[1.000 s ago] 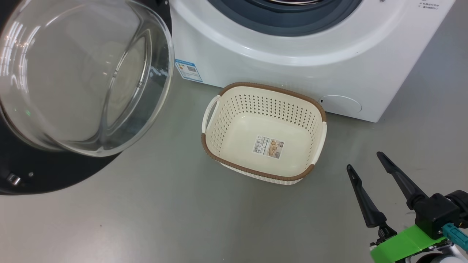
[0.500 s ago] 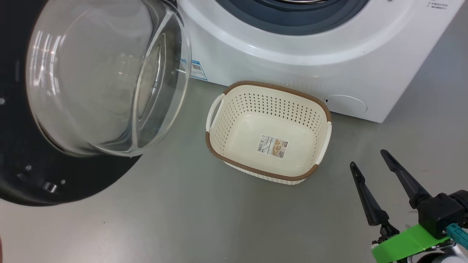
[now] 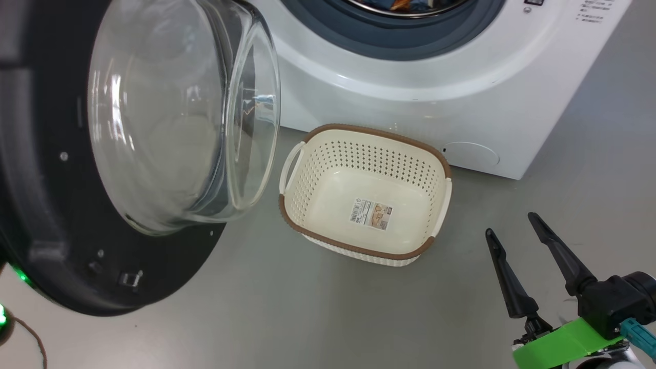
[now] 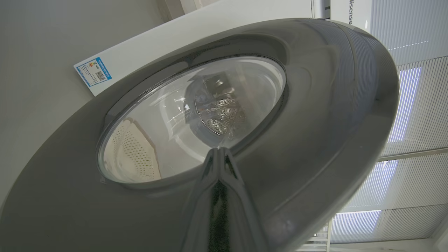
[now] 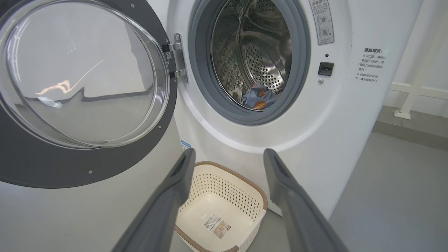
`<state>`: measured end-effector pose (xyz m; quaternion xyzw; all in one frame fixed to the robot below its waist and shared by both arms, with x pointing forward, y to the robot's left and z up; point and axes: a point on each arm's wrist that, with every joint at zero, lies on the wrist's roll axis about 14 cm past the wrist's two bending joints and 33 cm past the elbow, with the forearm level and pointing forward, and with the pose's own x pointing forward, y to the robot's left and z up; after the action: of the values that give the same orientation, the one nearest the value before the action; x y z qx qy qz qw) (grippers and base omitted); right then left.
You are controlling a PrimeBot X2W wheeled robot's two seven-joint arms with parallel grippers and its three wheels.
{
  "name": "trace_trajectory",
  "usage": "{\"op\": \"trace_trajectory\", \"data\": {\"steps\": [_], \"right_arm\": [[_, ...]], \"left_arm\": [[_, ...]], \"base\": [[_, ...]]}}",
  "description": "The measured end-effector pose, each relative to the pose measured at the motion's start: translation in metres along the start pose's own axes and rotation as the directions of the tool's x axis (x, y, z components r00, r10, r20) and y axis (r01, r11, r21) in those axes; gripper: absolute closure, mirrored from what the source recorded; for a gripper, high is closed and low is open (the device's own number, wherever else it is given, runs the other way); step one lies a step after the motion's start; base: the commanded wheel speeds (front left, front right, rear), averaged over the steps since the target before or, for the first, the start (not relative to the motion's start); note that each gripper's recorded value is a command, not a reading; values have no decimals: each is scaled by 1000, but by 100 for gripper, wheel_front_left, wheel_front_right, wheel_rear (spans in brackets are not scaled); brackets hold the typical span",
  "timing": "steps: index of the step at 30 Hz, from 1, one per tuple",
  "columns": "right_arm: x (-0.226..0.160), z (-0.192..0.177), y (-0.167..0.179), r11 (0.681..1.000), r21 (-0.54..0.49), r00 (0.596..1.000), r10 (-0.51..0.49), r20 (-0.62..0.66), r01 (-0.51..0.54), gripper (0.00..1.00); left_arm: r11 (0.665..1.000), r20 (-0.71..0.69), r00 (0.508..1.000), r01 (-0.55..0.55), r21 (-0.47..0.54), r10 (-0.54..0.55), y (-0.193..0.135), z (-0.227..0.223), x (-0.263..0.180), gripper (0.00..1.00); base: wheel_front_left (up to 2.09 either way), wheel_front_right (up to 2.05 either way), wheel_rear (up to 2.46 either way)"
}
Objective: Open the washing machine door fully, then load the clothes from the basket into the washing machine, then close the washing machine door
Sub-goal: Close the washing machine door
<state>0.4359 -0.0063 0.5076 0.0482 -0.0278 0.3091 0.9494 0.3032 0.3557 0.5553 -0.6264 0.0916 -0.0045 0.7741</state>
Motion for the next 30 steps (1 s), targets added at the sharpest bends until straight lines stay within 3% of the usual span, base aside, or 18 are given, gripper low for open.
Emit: {"op": "trace_trajectory", "data": {"steps": [16, 30], "right_arm": [[-30, 19, -16, 993, 2, 991, -121, 54, 121, 0], [-75, 34, -46, 961, -11, 957, -276, 94, 278, 0]], "left_arm": [[995, -242, 965, 93, -24, -96, -21, -68, 28, 100], [984, -401, 899, 147, -103, -177, -36, -125, 72, 100]], "base": [[0, 0, 0], [0, 0, 0]]}}
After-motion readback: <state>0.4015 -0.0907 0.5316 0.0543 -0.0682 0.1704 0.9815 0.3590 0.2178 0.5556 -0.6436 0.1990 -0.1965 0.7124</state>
